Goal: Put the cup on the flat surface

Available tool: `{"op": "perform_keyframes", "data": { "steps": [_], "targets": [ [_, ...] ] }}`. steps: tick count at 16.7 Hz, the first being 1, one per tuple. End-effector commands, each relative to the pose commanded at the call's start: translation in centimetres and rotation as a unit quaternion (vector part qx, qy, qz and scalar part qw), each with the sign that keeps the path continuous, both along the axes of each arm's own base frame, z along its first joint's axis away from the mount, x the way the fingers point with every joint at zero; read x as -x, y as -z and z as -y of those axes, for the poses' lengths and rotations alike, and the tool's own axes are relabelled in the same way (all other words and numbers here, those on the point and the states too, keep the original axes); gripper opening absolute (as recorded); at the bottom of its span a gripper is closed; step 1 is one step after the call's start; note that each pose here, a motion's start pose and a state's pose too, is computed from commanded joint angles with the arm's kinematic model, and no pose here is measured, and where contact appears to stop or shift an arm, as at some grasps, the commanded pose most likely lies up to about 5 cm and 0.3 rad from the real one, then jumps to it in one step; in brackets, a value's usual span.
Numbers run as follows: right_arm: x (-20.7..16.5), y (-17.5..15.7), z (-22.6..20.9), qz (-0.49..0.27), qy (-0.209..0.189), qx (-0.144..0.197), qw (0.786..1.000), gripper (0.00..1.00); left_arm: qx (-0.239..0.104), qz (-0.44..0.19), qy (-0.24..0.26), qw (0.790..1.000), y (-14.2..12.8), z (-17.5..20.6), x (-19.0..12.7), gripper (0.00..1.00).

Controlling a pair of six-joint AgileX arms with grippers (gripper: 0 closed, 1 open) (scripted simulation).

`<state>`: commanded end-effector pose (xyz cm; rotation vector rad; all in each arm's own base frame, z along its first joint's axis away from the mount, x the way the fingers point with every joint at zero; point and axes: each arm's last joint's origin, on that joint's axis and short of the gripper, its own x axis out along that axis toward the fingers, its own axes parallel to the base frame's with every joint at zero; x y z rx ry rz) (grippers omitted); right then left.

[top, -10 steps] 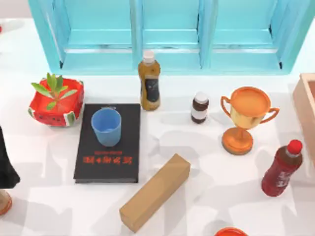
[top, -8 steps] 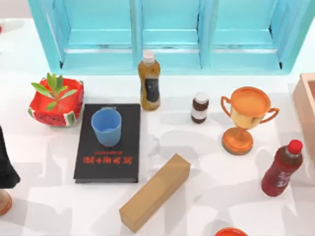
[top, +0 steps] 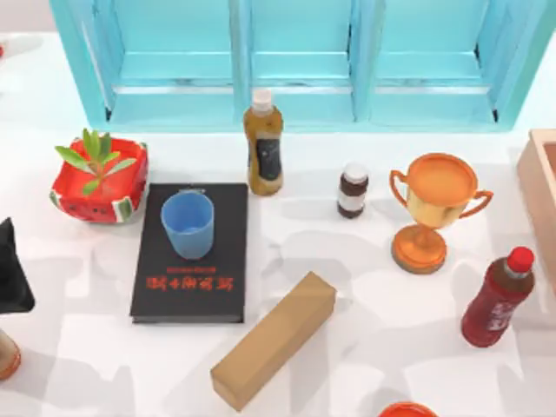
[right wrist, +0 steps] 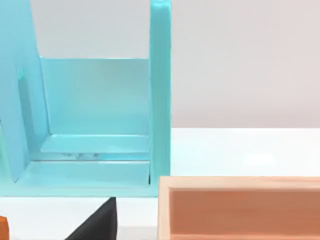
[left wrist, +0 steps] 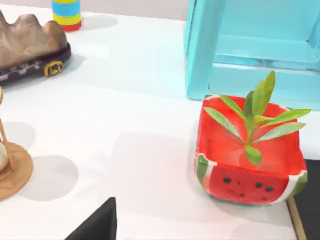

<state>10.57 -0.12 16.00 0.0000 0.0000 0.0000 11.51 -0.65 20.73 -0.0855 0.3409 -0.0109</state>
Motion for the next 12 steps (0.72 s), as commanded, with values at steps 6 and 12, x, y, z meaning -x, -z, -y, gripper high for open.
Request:
{"op": "perform_keyframes", "data": {
  "steps": [6, 12],
  "targets": [
    [0.0, 0.0, 0.0, 0.0, 0.0, 0.0, 1.0, 1.0, 0.046, -0.229, 0.0, 0.972, -7.3, 1.9, -5.5, 1.0],
    [0.0, 0.0, 0.0, 0.0, 0.0, 0.0, 1.0, 1.0, 0.053, -0.397, 0.019, 0.916, -11.7, 7.5, -15.2, 1.0]
  ]
}}
